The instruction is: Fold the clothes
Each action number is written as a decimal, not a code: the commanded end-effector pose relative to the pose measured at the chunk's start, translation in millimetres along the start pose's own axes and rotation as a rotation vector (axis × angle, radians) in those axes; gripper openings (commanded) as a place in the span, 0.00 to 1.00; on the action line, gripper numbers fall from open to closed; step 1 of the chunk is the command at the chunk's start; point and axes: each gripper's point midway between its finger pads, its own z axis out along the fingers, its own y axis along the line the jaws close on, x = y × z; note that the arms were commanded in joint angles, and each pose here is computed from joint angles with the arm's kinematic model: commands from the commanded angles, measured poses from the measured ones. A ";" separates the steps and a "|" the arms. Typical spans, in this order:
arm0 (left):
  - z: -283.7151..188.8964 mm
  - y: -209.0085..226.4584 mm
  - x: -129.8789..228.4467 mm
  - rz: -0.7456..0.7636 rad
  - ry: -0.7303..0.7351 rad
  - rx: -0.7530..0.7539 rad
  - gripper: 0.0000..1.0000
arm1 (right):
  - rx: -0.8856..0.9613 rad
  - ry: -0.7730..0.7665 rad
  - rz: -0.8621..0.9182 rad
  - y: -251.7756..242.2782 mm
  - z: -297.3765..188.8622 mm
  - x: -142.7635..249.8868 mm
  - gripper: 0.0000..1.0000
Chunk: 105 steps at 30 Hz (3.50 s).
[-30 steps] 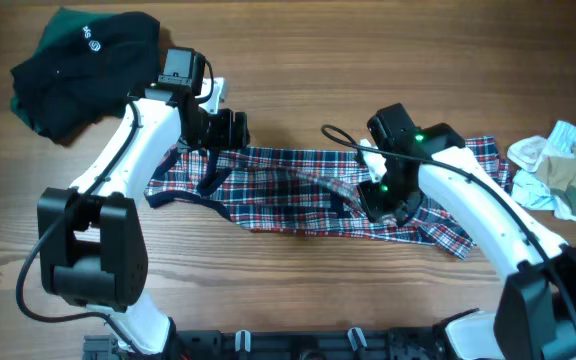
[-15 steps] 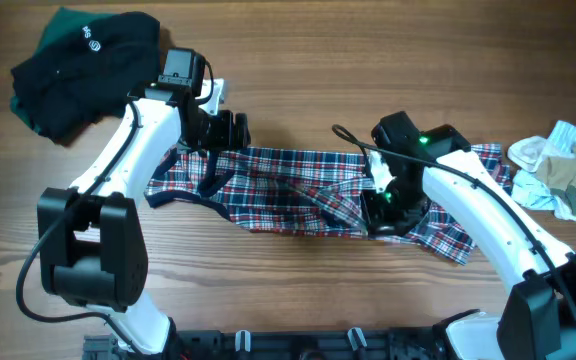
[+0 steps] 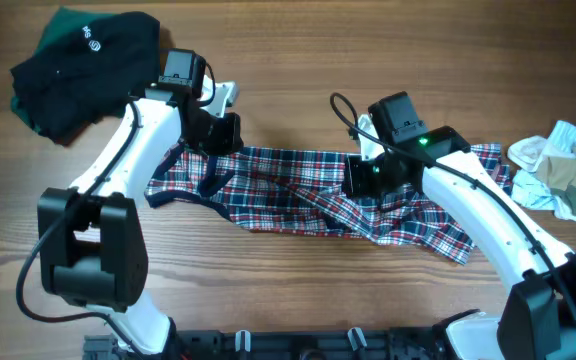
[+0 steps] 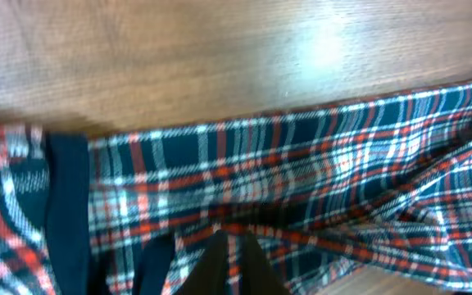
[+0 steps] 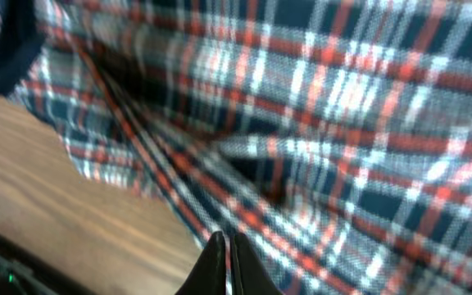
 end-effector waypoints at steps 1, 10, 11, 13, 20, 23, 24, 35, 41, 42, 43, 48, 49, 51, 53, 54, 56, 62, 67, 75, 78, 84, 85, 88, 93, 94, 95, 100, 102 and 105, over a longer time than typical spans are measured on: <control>11.2 -15.2 5.6 0.019 0.031 0.043 0.04 | 0.020 -0.028 0.016 -3.0 4.3 -8.2 0.04; 64.5 -26.8 31.4 0.002 0.167 -0.004 0.04 | 0.023 -0.017 0.022 -6.3 15.5 -11.4 0.04; 66.6 -25.6 32.6 -0.002 0.174 -0.005 0.04 | 0.023 -0.018 0.022 -6.3 15.5 -11.5 0.04; 69.3 -24.2 33.9 -0.005 0.181 -0.007 0.04 | 0.022 -0.018 0.022 -6.2 15.5 -11.7 0.04; 83.1 -15.1 52.4 -0.050 0.269 -0.020 0.04 | 0.017 -0.026 0.011 -5.1 15.6 -13.9 0.04; 78.9 -14.2 66.2 -0.075 0.326 -0.027 0.04 | 0.031 -0.042 0.008 -7.3 15.4 -17.4 0.04; 76.9 -13.8 71.5 -0.085 0.348 -0.032 0.04 | 0.038 -0.049 0.006 -8.4 15.3 -18.9 0.04; 52.6 -18.5 111.2 -0.150 0.516 -0.040 0.04 | 0.036 -0.069 -0.001 -7.6 15.0 -23.7 0.04; 11.6 -36.4 112.7 -0.133 0.476 -0.027 0.04 | 0.061 -0.077 -0.001 -12.1 14.6 -25.3 0.05; 4.8 -38.7 114.9 -0.134 0.477 -0.028 0.04 | 0.061 -0.077 -0.001 -12.1 14.6 -25.3 0.05; -1.0 -40.7 118.1 -0.137 0.483 -0.027 0.04 | 0.061 -0.077 -0.001 -12.1 14.6 -25.3 0.05; -11.3 -50.2 140.9 -0.140 0.573 -0.046 0.04 | 0.079 -0.083 -0.001 -15.2 14.4 -26.2 0.05; -10.3 -55.8 146.0 -0.124 0.590 -0.051 0.04 | 0.082 -0.084 0.000 -15.6 14.3 -26.3 0.05; -2.5 -64.8 145.5 -0.065 0.575 -0.054 0.04 | 0.085 -0.086 -0.001 -16.2 14.2 -26.9 0.05; 15.9 -64.7 117.7 0.016 0.442 -0.073 0.04 | 0.090 -0.097 -0.004 -16.8 13.9 -29.4 0.05; 24.7 -58.7 95.0 0.014 0.341 -0.115 0.04 | 0.088 -0.100 -0.004 -16.4 13.9 -30.2 0.05; 34.5 -53.3 54.6 0.028 0.171 -0.150 0.04 | 0.089 -0.098 -0.003 -16.6 13.9 -29.5 0.05; 63.2 -44.8 37.4 0.031 0.133 -0.153 0.04 | 0.091 -0.091 -0.001 -17.1 14.1 -27.8 0.05; 81.4 -32.3 50.0 0.008 0.202 -0.179 0.04 | 0.091 -0.089 -0.001 -17.2 14.1 -27.3 0.05; 80.0 -18.4 90.1 -0.049 0.376 -0.232 0.04 | 0.091 -0.090 -0.001 -17.2 14.1 -27.5 0.05; 72.5 -15.8 105.3 -0.070 0.441 -0.252 0.04 | 0.090 -0.093 -0.002 -16.9 14.0 -28.5 0.04; 68.9 -12.4 141.8 -0.119 0.562 -0.244 0.04 | 0.092 -0.088 -0.001 -17.4 14.1 -27.2 0.04; 67.9 -12.2 149.4 -0.131 0.587 -0.241 0.04 | 0.092 -0.088 -0.001 -17.4 14.1 -27.1 0.04; 60.9 -9.2 168.7 -0.159 0.657 -0.256 0.04 | 0.092 -0.090 -0.002 -17.3 14.1 -27.6 0.04; 46.6 -21.6 168.0 -0.140 0.638 -0.235 0.04 | 0.129 -0.104 0.003 -23.6 13.1 -30.0 0.05; 39.7 -28.0 163.7 -0.120 0.605 -0.225 0.04 | 0.138 -0.107 0.004 -25.3 12.8 -30.5 0.05; 33.8 -33.4 160.4 -0.102 0.576 -0.216 0.04 | 0.143 -0.109 0.004 -26.2 12.7 -30.8 0.05; -1.9 -67.9 129.0 0.015 0.335 -0.135 0.04 | 0.196 -0.139 0.124 -44.1 7.5 -35.8 0.05; -2.3 -74.4 112.5 0.045 0.254 -0.110 0.04 | 0.201 -0.098 0.175 -52.4 5.8 -25.9 0.05; 8.1 -70.9 92.5 0.068 0.183 -0.127 0.04 | 0.285 0.027 0.225 -68.3 1.9 8.1 0.04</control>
